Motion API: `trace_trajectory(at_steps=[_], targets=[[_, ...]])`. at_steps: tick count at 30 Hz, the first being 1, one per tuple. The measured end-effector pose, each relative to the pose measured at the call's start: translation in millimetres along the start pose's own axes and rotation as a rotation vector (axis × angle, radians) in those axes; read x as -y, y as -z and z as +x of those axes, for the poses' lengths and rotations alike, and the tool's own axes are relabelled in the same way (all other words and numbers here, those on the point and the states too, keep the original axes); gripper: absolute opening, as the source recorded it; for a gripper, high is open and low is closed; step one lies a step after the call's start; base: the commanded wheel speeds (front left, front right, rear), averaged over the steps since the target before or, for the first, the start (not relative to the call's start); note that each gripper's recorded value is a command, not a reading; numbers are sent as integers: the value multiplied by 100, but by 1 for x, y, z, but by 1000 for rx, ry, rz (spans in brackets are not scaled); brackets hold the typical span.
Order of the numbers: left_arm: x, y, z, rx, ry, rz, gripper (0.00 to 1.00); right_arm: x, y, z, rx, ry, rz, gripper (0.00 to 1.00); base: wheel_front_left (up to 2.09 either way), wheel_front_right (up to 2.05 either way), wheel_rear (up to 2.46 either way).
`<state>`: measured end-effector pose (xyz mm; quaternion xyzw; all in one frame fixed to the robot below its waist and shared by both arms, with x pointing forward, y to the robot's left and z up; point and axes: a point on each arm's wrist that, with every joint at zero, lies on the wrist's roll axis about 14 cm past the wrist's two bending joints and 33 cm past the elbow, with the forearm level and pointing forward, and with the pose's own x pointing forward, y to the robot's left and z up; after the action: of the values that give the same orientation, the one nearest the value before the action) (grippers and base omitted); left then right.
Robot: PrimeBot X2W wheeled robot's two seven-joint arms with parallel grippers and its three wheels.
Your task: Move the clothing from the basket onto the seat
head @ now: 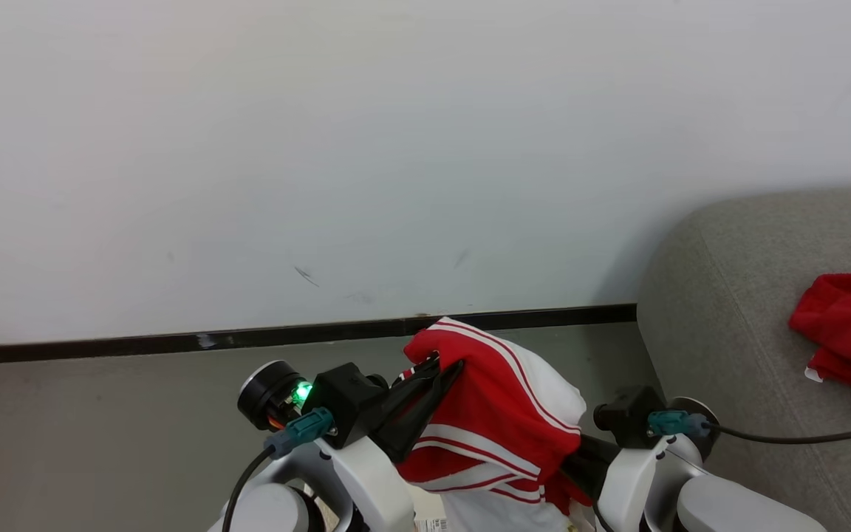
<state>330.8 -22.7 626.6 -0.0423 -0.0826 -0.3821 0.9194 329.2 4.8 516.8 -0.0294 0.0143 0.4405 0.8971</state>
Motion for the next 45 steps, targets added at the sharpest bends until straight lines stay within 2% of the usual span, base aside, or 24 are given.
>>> trace_trajectory(at_steps=[11, 17, 19, 20, 32, 38, 45], targets=[[-4, 17, 11, -40, 5, -37, 0, 13, 7, -4, -9, 41, 42, 0, 0, 0, 0], [-9, 24, 17, -47, -9, -63, 2, 35, -1, -8, 26, 108, 73, 0, 0, 0, 0], [-12, 26, 19, -50, -21, -72, 80, 45, -4, -11, 36, 138, 81, 0, 0, 0, 0], [-13, 28, 20, -55, -23, -75, 100, 51, -5, -14, 42, 156, 86, 0, 0, 0, 0], [-14, 40, 31, -63, -23, -114, 100, 132, -40, -61, 128, 391, 36, 0, 0, 0, 0], [1, 38, 41, -38, 19, -138, 100, 165, -61, -98, 185, 515, 10, 0, 0, 0, 0], [23, 37, 51, -11, 89, -166, 100, 189, -65, -147, 219, 661, 11, 0, 0, 0, 0]])
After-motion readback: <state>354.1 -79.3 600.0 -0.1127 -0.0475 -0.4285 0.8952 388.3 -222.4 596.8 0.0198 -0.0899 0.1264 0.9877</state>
